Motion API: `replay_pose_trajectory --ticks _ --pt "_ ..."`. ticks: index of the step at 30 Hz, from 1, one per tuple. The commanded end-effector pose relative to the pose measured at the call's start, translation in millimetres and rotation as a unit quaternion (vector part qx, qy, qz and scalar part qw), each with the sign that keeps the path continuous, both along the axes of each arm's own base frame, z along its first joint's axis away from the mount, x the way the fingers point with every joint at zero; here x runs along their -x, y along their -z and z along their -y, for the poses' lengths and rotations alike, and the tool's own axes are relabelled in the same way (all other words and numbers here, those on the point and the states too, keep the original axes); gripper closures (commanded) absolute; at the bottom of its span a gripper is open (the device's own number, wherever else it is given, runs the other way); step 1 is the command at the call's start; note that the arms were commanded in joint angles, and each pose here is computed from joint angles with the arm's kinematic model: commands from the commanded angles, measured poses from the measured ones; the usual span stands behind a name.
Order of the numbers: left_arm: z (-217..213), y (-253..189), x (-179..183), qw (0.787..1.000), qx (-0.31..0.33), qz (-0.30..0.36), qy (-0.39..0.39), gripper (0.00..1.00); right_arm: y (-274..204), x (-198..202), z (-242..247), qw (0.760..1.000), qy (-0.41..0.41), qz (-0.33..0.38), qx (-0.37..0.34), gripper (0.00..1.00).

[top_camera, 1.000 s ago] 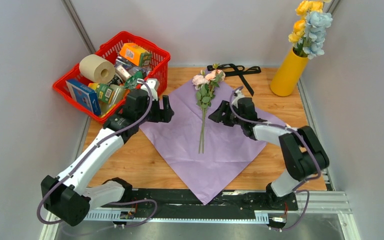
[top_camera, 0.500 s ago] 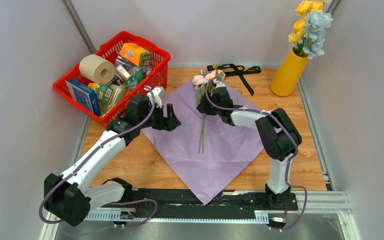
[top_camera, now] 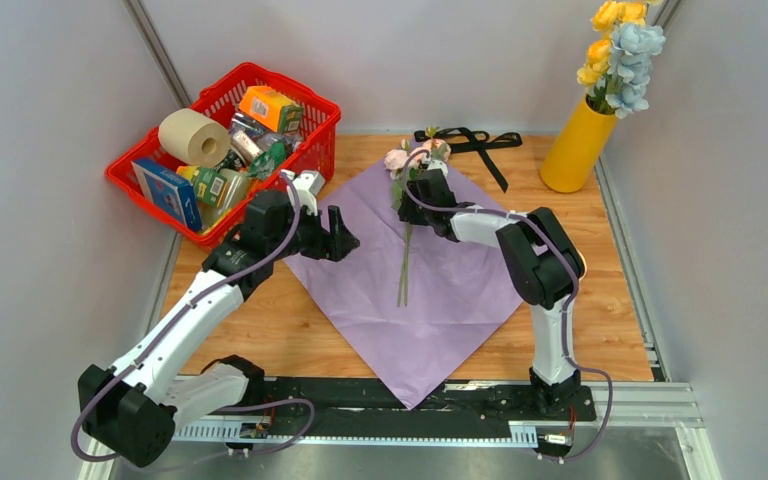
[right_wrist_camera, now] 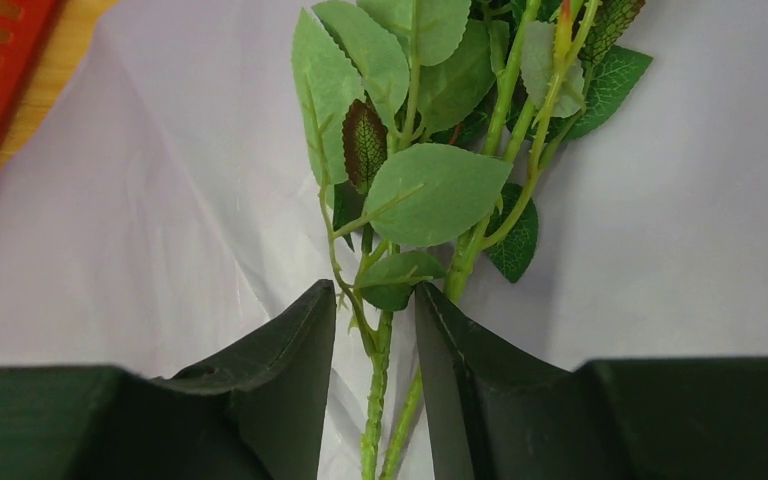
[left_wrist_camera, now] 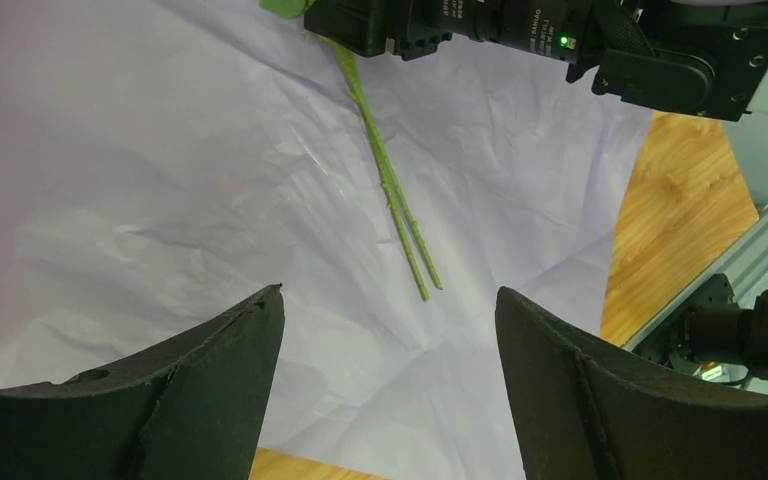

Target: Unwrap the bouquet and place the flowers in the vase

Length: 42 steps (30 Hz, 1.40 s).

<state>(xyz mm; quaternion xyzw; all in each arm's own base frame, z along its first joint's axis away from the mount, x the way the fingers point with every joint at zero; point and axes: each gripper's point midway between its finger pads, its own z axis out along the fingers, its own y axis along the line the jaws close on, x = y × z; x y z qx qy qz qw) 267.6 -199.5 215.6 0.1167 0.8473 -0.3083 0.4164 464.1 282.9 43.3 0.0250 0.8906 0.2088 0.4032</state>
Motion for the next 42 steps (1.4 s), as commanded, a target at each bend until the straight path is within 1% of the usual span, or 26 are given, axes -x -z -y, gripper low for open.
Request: replay_pose_trajectory --ticks 1,4,10,13,15,18,20,22,26,33,38,40,42 --pt "-0.7 -13.0 -2.7 1.000 0.010 0.026 -0.003 0.15 -4.1 -7.9 -6.6 1.000 0.000 0.013 0.016 0.60" --pt "-1.3 -12.9 -3.3 1.000 0.010 0.025 -0.007 0.16 1.1 -10.9 -4.8 1.000 0.008 0.011 0.020 0.62" --pt "-2.8 -12.1 -4.0 1.000 0.007 0.026 -0.010 0.16 1.2 -15.1 -4.3 1.000 0.015 0.013 0.022 0.74" --pt "-3.3 -10.1 -4.2 1.000 0.005 0.024 -0.011 0.16 -7.5 -17.0 -7.7 1.000 0.011 0.019 0.014 0.87" --pt "-3.9 -11.2 -4.8 1.000 0.005 0.025 -0.013 0.16 -19.4 -16.8 -10.7 1.000 0.005 0.027 0.004 0.94" --pt "-3.6 -11.0 -4.2 1.000 0.005 0.025 -0.012 0.16 -41.7 -13.8 -20.9 0.999 -0.022 0.040 -0.019 0.99" --pt "-3.8 -11.6 -4.6 1.000 0.005 0.027 -0.012 0.16 -57.1 -9.7 -30.7 0.997 -0.049 0.047 -0.039 1.00" --pt "-4.8 -12.1 -4.7 1.000 0.004 0.028 -0.015 0.16 -69.4 -7.1 -33.5 0.996 -0.056 0.054 -0.052 1.00" --pt "-5.8 -12.2 -4.1 0.999 0.003 0.030 -0.016 0.16 -88.2 -1.2 -35.3 0.993 -0.060 0.070 -0.077 1.00" --pt "-6.5 -13.6 -4.5 0.999 0.002 0.033 -0.018 0.16 -105.9 4.4 -37.2 0.989 -0.063 0.083 -0.100 1.00" --pt "-7.0 -12.9 -4.7 0.999 0.001 0.032 -0.019 0.16 -136.5 3.3 -33.9 0.984 -0.062 0.125 -0.112 1.00" --pt "-7.3 -13.3 -4.7 0.999 0.001 0.033 -0.020 0.16 -152.7 2.4 -30.3 0.980 -0.060 0.150 -0.113 1.00" --pt "-7.5 -13.1 -5.1 0.999 0.000 0.034 -0.020 0.16 -176.6 1.5 -23.8 0.974 -0.057 0.189 -0.113 1.00"
